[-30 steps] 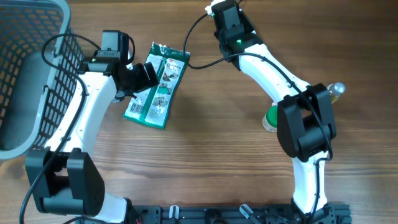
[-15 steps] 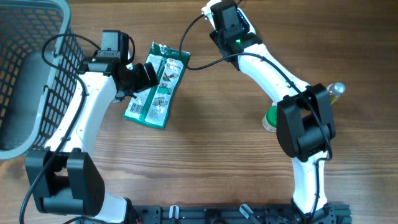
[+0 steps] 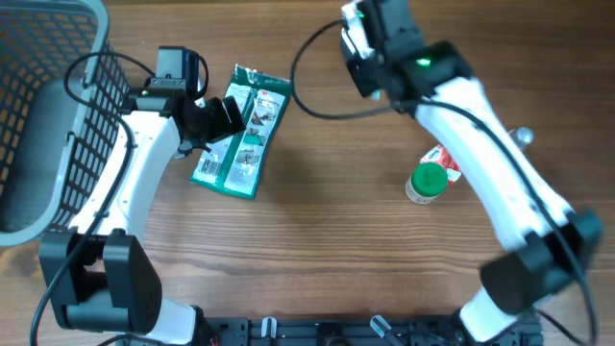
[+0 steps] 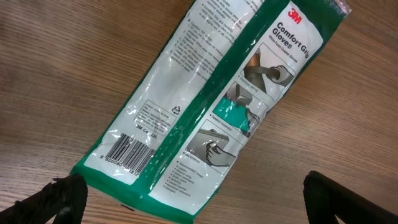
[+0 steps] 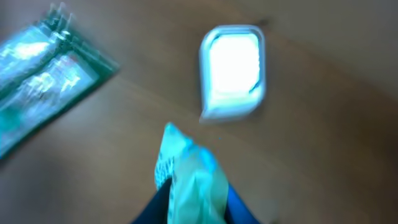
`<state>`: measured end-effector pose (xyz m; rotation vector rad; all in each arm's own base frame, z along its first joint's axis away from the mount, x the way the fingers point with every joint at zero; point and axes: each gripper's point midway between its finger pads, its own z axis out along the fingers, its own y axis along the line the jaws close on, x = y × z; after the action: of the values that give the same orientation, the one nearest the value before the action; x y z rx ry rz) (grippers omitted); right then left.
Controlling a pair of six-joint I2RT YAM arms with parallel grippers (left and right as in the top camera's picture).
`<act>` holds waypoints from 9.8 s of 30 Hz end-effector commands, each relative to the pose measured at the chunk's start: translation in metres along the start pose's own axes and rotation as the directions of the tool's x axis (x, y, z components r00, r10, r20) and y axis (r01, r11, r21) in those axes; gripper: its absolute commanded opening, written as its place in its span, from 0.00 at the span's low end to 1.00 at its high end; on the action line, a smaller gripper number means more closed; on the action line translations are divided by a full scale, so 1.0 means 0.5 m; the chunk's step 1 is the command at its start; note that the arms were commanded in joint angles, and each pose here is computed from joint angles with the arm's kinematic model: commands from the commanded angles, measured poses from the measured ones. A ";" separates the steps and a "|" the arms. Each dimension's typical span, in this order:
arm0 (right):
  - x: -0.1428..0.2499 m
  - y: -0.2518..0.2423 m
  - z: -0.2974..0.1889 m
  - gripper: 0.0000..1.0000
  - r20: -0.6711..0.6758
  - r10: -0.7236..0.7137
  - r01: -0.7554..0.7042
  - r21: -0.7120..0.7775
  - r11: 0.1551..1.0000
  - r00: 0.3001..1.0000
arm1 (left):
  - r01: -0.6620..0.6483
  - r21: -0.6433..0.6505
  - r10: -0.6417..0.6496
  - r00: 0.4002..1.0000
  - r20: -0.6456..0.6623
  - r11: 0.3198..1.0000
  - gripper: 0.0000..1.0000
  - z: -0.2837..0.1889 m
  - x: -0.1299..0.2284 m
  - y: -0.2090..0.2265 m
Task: Scan the item barcode
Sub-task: 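Lower the sachet and set it on the table right of center, then move the right gripper left and lower it onto the green glove packet, then bring the left gripper to the left edge of the glove packet, then grip the glove packet with both grippers and lift it off the table, then open the left gripper and pull the left arm back left, then lift the glove packet with the right gripper up to the scanner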
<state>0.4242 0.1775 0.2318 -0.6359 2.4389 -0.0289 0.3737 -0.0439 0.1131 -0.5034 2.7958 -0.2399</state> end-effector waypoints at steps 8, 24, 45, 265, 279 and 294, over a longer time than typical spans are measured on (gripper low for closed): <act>0.253 0.144 0.026 0.04 -0.472 0.077 -0.240 -0.296 0.925 0.878 | -0.003 -0.014 0.003 1.000 -0.004 1.000 1.00 0.006 0.001 0.006; 0.255 0.115 0.221 0.98 -0.233 0.366 -0.399 -0.118 0.909 0.901 | -0.003 -0.014 0.003 1.000 -0.004 1.000 1.00 0.006 0.001 0.006; 0.396 0.371 0.212 0.29 -0.417 0.528 -0.621 -0.118 0.775 0.739 | -0.003 -0.014 0.003 1.000 -0.004 1.000 1.00 0.006 0.001 0.006; 0.403 0.384 0.246 0.11 -0.320 0.533 -0.615 -0.530 0.584 0.783 | -0.072 -0.177 0.058 0.995 -0.085 0.982 1.00 0.164 -0.023 0.024; 0.407 0.385 0.246 0.10 -0.329 0.531 -0.618 -0.527 0.583 0.781 | -0.072 -0.175 0.059 0.995 -0.080 0.982 1.00 0.164 -0.025 0.023; 0.283 0.362 0.169 0.04 -0.209 0.447 -0.478 -0.583 0.657 0.870 | -0.072 -0.175 0.059 0.995 -0.080 0.982 1.00 0.164 -0.025 0.023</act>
<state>0.2670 0.2736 0.0025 -0.0741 2.7024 1.0656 0.4066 -0.0421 0.0326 -0.4361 2.9333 -0.0127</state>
